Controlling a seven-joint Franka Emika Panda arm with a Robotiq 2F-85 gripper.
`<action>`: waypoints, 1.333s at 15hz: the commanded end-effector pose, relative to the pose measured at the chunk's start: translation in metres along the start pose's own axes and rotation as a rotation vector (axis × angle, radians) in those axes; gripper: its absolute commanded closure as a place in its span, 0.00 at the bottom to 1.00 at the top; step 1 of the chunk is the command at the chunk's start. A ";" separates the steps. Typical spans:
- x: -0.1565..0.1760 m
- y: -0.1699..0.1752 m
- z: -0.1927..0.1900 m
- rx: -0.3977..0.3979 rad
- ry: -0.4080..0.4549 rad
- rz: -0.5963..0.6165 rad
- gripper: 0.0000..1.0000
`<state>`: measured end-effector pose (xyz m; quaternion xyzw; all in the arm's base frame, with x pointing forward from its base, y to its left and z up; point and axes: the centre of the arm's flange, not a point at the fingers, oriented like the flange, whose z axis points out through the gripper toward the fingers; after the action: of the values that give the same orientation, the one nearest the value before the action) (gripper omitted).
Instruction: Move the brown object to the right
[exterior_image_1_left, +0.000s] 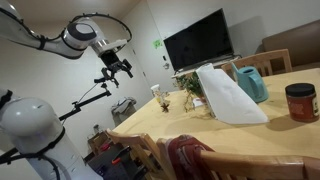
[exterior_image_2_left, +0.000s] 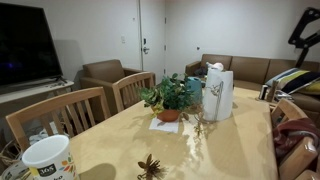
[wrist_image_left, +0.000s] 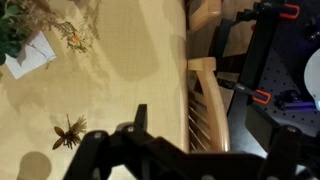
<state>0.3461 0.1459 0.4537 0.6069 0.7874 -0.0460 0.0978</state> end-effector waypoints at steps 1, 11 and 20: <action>0.014 0.034 -0.009 0.016 -0.147 -0.136 0.00; 0.018 0.061 -0.001 -0.035 -0.313 -0.221 0.00; 0.039 0.096 0.037 -0.261 0.080 -0.310 0.00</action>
<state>0.4158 0.1880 0.4339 0.4902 0.8559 0.0068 0.1647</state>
